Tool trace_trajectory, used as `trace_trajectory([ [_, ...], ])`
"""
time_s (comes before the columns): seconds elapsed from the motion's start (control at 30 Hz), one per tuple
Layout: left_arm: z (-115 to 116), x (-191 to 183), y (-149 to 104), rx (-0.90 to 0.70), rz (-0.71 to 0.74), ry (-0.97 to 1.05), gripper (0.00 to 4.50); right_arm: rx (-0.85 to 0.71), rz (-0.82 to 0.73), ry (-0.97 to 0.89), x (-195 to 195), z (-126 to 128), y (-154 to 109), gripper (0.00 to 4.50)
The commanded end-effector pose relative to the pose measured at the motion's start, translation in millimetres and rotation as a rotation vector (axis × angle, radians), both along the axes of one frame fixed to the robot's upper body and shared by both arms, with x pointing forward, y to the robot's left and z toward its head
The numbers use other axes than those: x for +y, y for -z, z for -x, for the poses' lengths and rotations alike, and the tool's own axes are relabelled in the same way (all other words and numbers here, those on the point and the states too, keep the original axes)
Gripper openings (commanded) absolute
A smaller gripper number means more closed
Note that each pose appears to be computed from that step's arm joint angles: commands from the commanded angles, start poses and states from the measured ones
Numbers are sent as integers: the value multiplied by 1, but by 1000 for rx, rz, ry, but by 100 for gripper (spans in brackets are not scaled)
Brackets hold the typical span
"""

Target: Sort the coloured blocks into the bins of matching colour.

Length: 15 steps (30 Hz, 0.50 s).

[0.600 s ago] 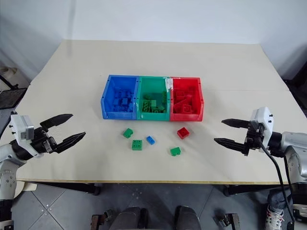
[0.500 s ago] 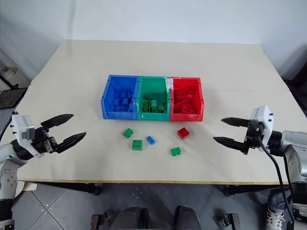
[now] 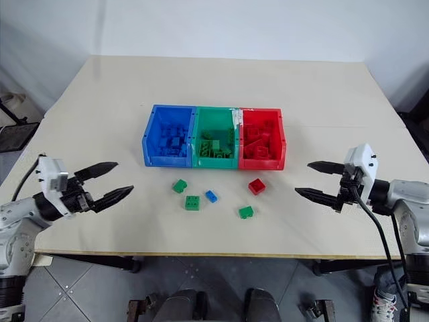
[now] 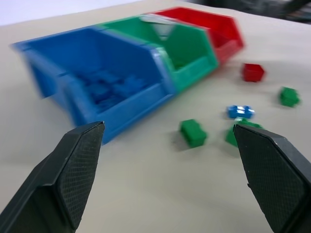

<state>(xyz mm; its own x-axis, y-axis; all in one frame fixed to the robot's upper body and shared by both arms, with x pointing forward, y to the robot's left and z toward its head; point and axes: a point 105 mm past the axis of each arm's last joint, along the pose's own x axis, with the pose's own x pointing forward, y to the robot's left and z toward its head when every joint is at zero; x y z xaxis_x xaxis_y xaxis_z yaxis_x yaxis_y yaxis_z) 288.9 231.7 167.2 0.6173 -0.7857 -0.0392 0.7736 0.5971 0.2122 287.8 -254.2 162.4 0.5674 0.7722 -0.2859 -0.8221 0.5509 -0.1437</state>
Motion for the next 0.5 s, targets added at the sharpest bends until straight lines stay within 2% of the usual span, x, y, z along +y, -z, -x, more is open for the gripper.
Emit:
trace_trajectory([
  [0.03,-2,-8,3,17,-29,70,450,-2,85,32,-21,20,-12,444],
  [0.17,-3,-14,4,36,-13,169,450,50,154,79,-39,39,-10,444],
  [0.27,-2,-17,2,13,13,234,450,47,158,101,-40,41,-11,444],
  [0.5,5,-11,8,11,-35,283,450,86,158,92,-18,17,2,444],
])
